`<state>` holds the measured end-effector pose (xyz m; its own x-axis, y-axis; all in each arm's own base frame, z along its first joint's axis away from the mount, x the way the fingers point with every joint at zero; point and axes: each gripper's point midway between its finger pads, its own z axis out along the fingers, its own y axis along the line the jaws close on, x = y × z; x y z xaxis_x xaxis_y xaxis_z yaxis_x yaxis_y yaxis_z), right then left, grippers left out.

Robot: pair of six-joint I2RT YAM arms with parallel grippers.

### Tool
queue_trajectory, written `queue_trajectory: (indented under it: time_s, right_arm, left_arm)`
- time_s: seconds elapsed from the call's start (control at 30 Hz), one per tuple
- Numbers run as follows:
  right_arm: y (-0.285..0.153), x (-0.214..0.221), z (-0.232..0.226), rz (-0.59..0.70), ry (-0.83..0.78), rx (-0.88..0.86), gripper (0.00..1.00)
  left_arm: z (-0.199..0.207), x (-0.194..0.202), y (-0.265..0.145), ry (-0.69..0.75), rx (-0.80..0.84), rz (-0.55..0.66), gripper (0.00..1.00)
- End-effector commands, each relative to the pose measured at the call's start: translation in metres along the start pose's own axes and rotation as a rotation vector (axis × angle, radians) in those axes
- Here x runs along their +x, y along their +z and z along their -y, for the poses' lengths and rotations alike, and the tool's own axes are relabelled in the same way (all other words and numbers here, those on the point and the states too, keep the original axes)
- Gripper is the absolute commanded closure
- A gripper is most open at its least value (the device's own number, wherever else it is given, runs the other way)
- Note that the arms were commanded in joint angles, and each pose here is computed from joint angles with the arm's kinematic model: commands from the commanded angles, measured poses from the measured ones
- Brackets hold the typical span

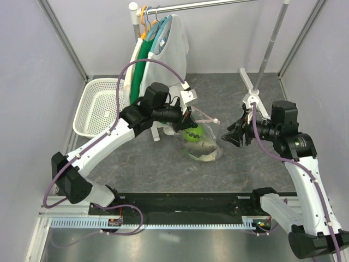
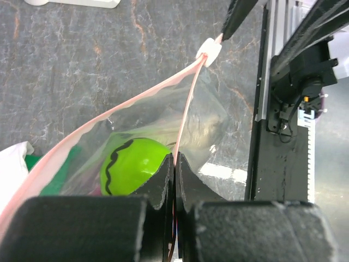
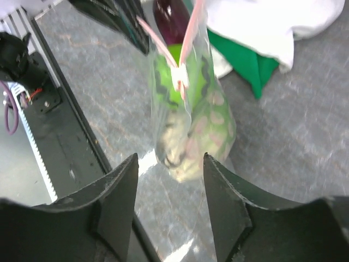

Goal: Place the food in the zip-top bag and seal the zipper
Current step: Zip the zipper food storage bag at the center of the board.

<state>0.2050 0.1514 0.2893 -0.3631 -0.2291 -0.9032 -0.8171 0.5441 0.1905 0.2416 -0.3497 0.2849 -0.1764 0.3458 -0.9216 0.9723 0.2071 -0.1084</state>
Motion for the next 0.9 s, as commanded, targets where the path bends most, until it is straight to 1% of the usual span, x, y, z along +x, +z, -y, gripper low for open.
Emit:
queue_trajectory:
  time_s: [0.0,0.1,0.23,0.27,0.3,0.33,0.5,0.57,0.6,0.67,0.7,0.77,0.8,0.87]
  right_arm:
    - [0.008,-0.023,-0.001,0.128,-0.063,-0.039,0.44]
    - [0.013,-0.023,0.004,0.154,-0.071,-0.037,0.46]
    - [0.021,-0.028,0.015,0.233,-0.127,-0.006,0.47]
    - [0.021,-0.030,0.016,0.253,-0.135,0.002,0.47]
    - [0.021,-0.033,0.017,0.271,-0.124,0.011,0.45]
    - [0.021,-0.038,0.018,0.301,-0.146,0.014,0.43]
    - [0.028,-0.041,0.016,0.313,-0.147,-0.020,0.42]
    - [0.029,-0.045,0.009,0.320,-0.153,-0.049,0.44]
    - [0.031,-0.045,0.007,0.317,-0.153,-0.056,0.49]
    - [0.035,-0.042,0.002,0.308,-0.159,-0.063,0.55]
    - [0.036,-0.040,0.000,0.303,-0.162,-0.067,0.62]
    - [0.040,-0.032,-0.002,0.284,-0.169,-0.070,0.72]
    - [0.039,-0.032,-0.005,0.283,-0.177,-0.070,0.83]
    - [0.039,-0.027,-0.006,0.272,-0.182,-0.068,0.95]
  left_arm:
    - [0.007,-0.039,-0.005,0.022,0.033,0.106,0.98]
    - [0.010,-0.040,-0.006,0.024,0.042,0.113,0.98]
    - [0.012,-0.038,-0.005,0.019,0.051,0.111,0.98]
    - [0.012,-0.036,-0.004,0.017,0.055,0.109,0.98]
    - [0.012,-0.036,-0.004,0.016,0.056,0.108,0.98]
    - [0.014,-0.036,-0.004,0.018,0.067,0.111,0.98]
    - [0.017,-0.035,-0.003,0.021,0.085,0.110,0.98]
    - [0.016,-0.035,-0.003,0.021,0.084,0.110,0.98]
    - [0.016,-0.034,-0.003,0.020,0.082,0.109,0.98]
    - [0.015,-0.033,-0.002,0.018,0.078,0.107,0.98]
    - [0.015,-0.033,-0.002,0.014,0.080,0.106,0.98]
    - [0.014,-0.034,-0.002,0.014,0.075,0.108,0.98]
    - [0.014,-0.035,-0.002,0.017,0.073,0.110,0.98]
    - [0.013,-0.034,-0.002,0.018,0.069,0.107,0.98]
